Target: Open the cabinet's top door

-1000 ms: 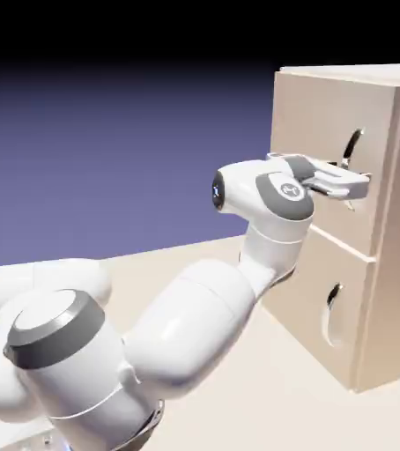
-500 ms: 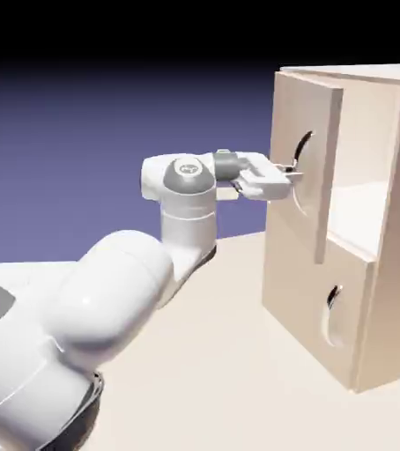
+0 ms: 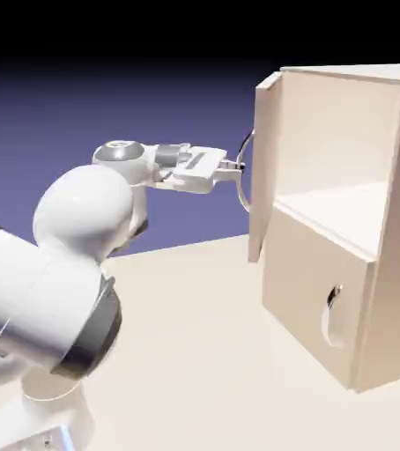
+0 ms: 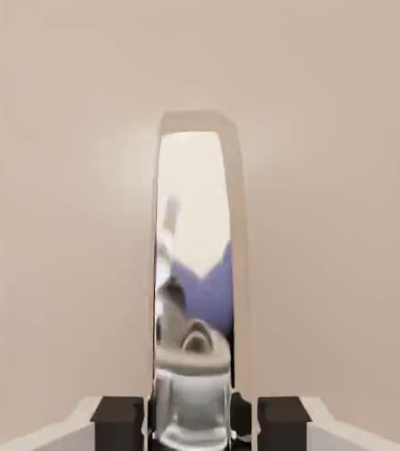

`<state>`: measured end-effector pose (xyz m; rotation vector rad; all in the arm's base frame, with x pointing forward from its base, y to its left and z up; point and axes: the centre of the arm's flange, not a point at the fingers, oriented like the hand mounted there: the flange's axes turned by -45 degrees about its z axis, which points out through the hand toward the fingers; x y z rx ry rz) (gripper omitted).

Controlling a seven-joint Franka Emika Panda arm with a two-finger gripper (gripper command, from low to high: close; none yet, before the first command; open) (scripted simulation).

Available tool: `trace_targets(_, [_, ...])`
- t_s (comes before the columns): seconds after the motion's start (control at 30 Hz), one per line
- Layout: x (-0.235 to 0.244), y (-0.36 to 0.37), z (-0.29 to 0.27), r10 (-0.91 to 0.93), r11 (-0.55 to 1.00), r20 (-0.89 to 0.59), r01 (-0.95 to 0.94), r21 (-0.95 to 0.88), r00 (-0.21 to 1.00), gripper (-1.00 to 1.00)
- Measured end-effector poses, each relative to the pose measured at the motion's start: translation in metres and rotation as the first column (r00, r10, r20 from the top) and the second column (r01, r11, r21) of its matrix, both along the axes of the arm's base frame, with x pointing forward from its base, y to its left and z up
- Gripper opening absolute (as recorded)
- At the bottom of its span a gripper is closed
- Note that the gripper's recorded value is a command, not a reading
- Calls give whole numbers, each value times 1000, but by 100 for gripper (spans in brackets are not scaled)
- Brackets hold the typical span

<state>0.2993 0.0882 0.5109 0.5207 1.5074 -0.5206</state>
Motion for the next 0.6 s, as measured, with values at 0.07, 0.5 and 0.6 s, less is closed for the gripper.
trace_targets(0.07, [-7, 15, 0, -46, 999, 0, 46, 0, 999, -100])
trace_targets(0.5, [-37, 110, 0, -319, 948, 0, 319, 0, 948, -100])
trace_targets(0.6, [-41, 132, 0, -377, 926, 0, 377, 0, 926, -100])
